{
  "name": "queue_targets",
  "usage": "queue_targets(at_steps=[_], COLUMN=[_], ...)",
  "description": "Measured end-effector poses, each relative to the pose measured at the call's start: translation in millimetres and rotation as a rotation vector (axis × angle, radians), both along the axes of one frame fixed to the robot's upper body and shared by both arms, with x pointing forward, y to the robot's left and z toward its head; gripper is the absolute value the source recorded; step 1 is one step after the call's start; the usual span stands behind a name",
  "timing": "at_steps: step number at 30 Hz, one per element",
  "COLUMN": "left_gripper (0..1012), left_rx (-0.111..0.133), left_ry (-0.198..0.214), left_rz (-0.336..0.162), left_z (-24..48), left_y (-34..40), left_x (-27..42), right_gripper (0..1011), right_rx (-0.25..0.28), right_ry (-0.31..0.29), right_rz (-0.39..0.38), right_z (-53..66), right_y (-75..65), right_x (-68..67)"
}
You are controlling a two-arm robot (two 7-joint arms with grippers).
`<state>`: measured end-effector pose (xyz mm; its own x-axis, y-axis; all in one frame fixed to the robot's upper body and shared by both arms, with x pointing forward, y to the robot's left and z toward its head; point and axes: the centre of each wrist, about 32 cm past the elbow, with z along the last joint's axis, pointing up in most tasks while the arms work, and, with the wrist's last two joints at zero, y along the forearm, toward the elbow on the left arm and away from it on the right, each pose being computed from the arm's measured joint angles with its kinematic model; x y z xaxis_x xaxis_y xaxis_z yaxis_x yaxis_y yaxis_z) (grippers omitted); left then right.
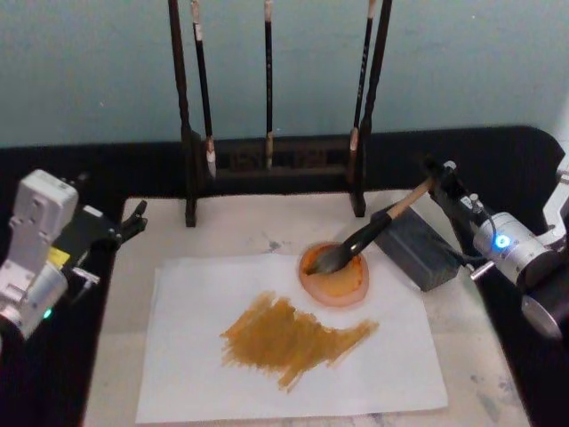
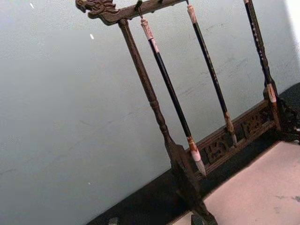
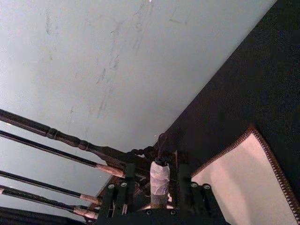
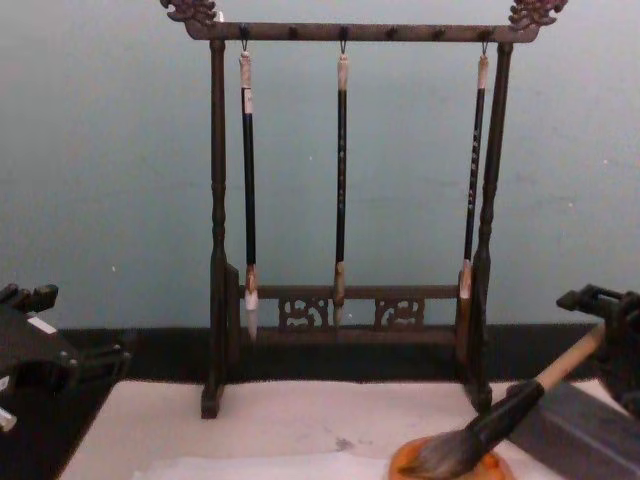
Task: Pick up the brush from the inkstone, write on the paper, then place the brush back to its original position.
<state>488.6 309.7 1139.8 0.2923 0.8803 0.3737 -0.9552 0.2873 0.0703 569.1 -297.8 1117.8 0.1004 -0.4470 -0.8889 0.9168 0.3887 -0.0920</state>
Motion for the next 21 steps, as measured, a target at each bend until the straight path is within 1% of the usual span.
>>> queue_targets(at_steps=[1,3,4,5,6,7,8,9,11,12,14,21], left_gripper=[1010,1009,1010,1010,1010,1010,1010,1010,1010,1010,1010,1010], left_rx=[0.000,0.000,0.000,0.000,0.000,0.000,0.000,0.000,0.000,0.000,0.000,0.000], left_ry=[0.000,0.000,0.000,0.000,0.000,0.000,0.000,0.000,0.000,0.000,0.000,0.000], left_rz=[0.000,0.000,0.000,0.000,0.000,0.000,0.000,0.000,0.000,0.000,0.000,0.000], left_z=[0.0,0.0,0.0,0.0,0.0,0.0,0.0,0.0,0.0,0.0,0.0,0.0], left_y=[0.0,0.0,0.0,0.0,0.0,0.0,0.0,0.0,0.0,0.0,0.0,0.0], left_x=[0.0,0.0,0.0,0.0,0.0,0.0,0.0,0.0,0.0,0.0,0.0,0.0], right_gripper=[588,539,475,456,414,414,353,333,252,238,163,152], right_rx=[0.000,0.000,0.000,0.000,0.000,0.000,0.000,0.000,0.000,0.000,0.000,0.000], right_ry=[0.000,0.000,0.000,0.000,0.000,0.001,0.001,0.001,0.001,0.001,0.001,0.001], right_rz=[0.000,0.000,0.000,0.000,0.000,0.001,0.001,0.001,0.001,0.001,0.001,0.001], right_z=[0.0,0.0,0.0,0.0,0.0,0.0,0.0,0.0,-0.1,-0.1,-0.1,-0.1], right_y=[0.0,0.0,0.0,0.1,0.1,0.1,0.1,0.1,0.1,0.1,0.1,0.1], right_x=[0.0,-0.1,-0.1,-0.1,-0.1,-0.2,-0.2,-0.2,-0.2,-0.2,-0.2,-0.2])
